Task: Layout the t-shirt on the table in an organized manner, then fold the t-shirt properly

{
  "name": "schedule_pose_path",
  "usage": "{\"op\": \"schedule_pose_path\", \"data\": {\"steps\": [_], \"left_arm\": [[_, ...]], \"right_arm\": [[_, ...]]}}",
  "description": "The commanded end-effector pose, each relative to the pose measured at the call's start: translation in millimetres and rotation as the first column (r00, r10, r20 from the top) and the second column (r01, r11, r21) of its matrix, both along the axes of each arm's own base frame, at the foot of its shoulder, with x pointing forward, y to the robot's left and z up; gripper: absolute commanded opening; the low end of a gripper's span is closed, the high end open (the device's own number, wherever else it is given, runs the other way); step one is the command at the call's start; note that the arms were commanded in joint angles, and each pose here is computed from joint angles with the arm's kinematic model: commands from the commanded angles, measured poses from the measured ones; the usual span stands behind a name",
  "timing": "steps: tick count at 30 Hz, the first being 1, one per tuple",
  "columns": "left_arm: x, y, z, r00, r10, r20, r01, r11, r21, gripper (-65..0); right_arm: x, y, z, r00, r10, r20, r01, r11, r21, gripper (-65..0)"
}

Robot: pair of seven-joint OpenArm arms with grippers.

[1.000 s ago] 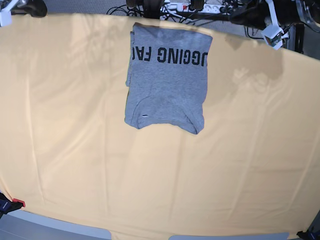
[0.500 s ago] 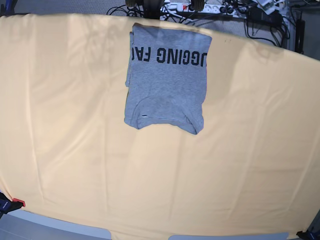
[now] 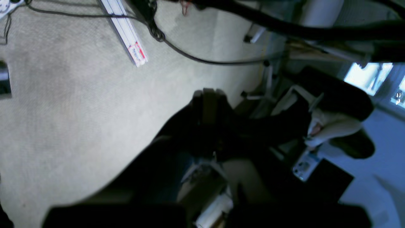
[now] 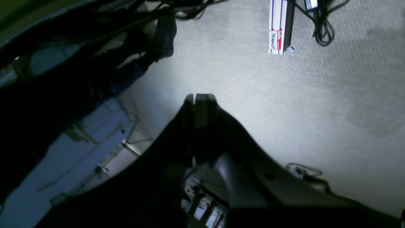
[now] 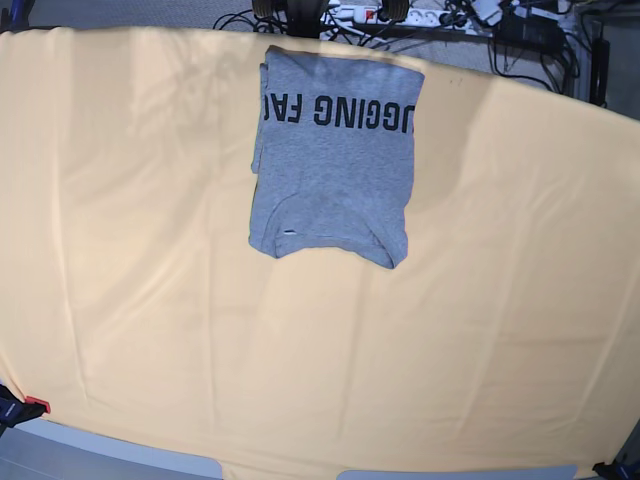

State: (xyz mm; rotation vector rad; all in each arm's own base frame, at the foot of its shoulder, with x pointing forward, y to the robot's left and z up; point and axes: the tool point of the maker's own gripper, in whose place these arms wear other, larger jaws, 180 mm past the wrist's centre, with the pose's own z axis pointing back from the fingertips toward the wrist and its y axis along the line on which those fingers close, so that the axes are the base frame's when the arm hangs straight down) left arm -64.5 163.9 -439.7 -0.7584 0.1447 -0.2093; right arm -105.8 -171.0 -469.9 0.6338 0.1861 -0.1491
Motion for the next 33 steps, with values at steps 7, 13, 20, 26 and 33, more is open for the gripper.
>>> {"op": "schedule_pose_path", "data": {"steps": [7,13,20,26,33], "left_arm": [[8.6,12.6,-72.4,0.999,0.038,-0.015,-0.036,0.994,0.105,-65.0],[20.5,39.1,-126.7,0.994,0.030,0.101,-0.053,0.973,0.226,-65.0],[98.6,39.5,-159.7,0.917,0.044,0.396,-0.164,0.948,0.273,-65.0],[138.5,-9.7,-181.0,0.871,0.058,0.488,-0.255,0.903,0.346,-65.0],[142.9,-63.0,-185.2,0.859,0.124,0.497,-0.310,0.898,0.312,-65.0]], "right_arm": [[-10.0,0.6,-64.1,0.995,0.097,-0.026,-0.099,0.992,-0.079,-65.0],[-4.3,6.0,-108.5,0.974,0.206,0.094,-0.190,0.970,-0.153,-65.0],[56.5,4.4,-146.1,0.931,0.268,0.246,-0.180,0.927,-0.330,-65.0],[113.8,20.1,-160.8,0.898,0.306,0.315,-0.132,0.873,-0.470,-65.0],[130.8,51.9,-160.2,0.870,0.313,0.381,-0.128,0.889,-0.440,-65.0]]}}
